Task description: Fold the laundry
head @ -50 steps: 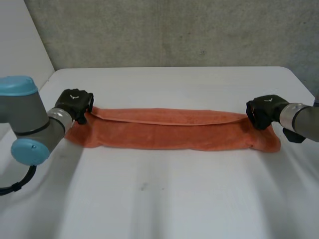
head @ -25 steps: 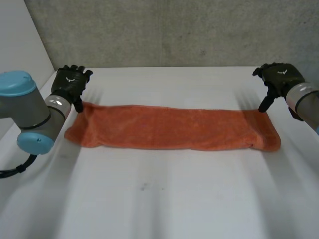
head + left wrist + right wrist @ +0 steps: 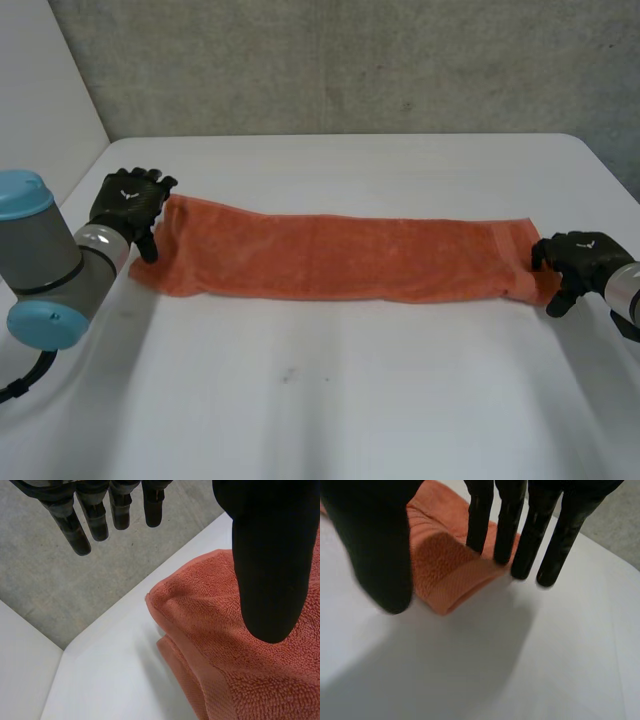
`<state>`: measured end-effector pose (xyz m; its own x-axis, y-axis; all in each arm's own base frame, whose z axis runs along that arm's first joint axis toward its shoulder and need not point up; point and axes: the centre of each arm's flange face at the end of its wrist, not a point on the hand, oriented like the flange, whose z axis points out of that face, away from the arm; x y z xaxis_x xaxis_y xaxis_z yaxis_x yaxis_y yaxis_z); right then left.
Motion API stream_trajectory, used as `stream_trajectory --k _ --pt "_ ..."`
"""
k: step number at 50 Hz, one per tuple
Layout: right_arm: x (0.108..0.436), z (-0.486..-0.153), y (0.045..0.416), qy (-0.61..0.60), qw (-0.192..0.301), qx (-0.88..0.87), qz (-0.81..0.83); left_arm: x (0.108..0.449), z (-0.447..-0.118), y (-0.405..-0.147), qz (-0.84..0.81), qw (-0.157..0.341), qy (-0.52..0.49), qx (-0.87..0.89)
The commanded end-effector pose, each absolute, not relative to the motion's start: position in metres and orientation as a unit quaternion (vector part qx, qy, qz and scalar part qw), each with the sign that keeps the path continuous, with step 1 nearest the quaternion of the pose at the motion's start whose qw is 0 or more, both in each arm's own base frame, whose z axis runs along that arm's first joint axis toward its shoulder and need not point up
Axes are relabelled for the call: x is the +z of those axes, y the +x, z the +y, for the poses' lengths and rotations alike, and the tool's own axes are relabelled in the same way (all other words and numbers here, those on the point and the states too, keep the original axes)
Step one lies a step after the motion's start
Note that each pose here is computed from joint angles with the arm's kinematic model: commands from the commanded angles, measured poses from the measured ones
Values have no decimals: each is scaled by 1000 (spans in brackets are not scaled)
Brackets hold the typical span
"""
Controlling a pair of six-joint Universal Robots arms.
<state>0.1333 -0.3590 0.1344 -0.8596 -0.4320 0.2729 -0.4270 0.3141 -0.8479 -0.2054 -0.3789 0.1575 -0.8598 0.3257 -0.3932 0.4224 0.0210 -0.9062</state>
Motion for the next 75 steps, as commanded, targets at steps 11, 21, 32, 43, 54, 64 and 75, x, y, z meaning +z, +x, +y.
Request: stream_trajectory --k 11,21,32,43,54,64,75 --pt "149 -399 56 -243 -118 -551 790 170 -368 -204 710 38 261 -653" --pt "191 -425 14 -227 -220 -566 761 174 -356 -196 715 41 258 -648" --pt "253 -393 190 -317 -59 -676 663 177 -343 -190 720 43 254 -644" --pt "189 -267 384 -507 171 -650 540 181 -333 -190 721 41 253 -644" --pt "131 -234 403 -527 143 -591 594 184 -320 -210 720 -4 248 -648" --pt "203 -274 342 -385 133 -635 657 208 -300 -268 672 -72 281 -681" --pt "160 -288 258 -314 104 -562 758 186 -265 -342 673 -207 289 -649"
